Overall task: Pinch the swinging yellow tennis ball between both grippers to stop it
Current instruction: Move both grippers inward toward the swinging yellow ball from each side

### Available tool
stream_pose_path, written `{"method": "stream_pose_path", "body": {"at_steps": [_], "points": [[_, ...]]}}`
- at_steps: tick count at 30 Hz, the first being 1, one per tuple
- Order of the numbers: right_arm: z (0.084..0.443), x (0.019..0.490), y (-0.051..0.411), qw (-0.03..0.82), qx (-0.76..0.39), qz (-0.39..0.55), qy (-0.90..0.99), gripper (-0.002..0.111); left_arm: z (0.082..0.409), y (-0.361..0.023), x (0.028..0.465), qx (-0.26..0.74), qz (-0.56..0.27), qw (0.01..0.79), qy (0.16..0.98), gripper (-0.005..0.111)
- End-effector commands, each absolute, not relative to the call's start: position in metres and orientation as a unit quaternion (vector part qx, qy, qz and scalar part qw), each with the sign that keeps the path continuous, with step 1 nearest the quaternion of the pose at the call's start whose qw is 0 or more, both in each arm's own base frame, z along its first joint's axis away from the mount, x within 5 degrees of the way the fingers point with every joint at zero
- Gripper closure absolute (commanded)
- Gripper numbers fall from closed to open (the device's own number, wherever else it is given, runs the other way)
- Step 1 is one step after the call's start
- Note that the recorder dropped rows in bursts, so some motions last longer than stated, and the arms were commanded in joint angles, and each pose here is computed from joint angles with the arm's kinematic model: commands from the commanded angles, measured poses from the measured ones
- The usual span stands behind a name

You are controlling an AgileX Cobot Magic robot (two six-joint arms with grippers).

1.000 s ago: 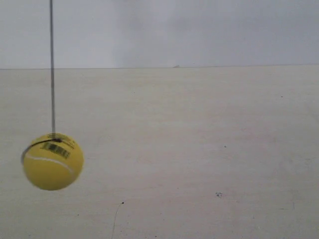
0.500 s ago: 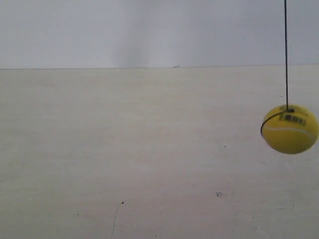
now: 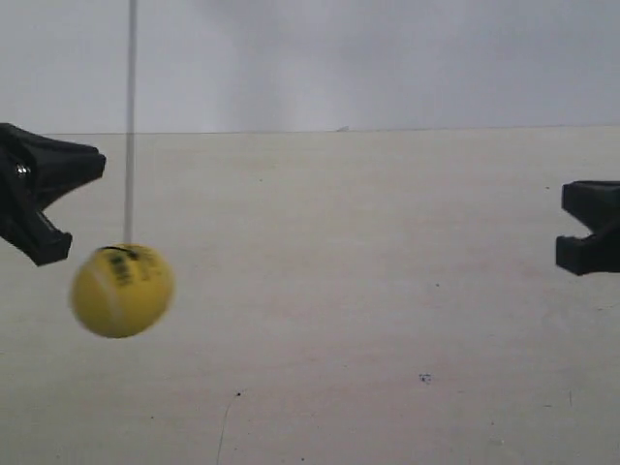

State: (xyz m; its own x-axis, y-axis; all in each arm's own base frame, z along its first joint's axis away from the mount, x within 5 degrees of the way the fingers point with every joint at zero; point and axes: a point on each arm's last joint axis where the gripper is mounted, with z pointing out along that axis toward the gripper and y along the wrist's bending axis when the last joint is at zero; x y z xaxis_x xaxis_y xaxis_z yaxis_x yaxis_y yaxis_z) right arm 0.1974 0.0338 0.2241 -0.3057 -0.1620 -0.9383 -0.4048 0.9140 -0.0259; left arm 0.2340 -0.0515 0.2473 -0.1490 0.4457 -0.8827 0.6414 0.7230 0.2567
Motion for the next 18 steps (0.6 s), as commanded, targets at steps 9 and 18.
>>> {"method": "stream_pose_path", "body": {"at_steps": [9, 18], "points": [[0.21, 0.188, 0.069, 0.522, -0.363, 0.259, 0.727, 0.108, 0.252, -0.085, 0.202, 0.496, -0.303, 0.512, 0.633, 0.102], [0.213, 0.182, 0.074, 0.512, -0.384, 0.298, 0.708, 0.108, 0.255, -0.089, 0.193, 0.517, -0.343, 0.503, 0.603, 0.102]]}}
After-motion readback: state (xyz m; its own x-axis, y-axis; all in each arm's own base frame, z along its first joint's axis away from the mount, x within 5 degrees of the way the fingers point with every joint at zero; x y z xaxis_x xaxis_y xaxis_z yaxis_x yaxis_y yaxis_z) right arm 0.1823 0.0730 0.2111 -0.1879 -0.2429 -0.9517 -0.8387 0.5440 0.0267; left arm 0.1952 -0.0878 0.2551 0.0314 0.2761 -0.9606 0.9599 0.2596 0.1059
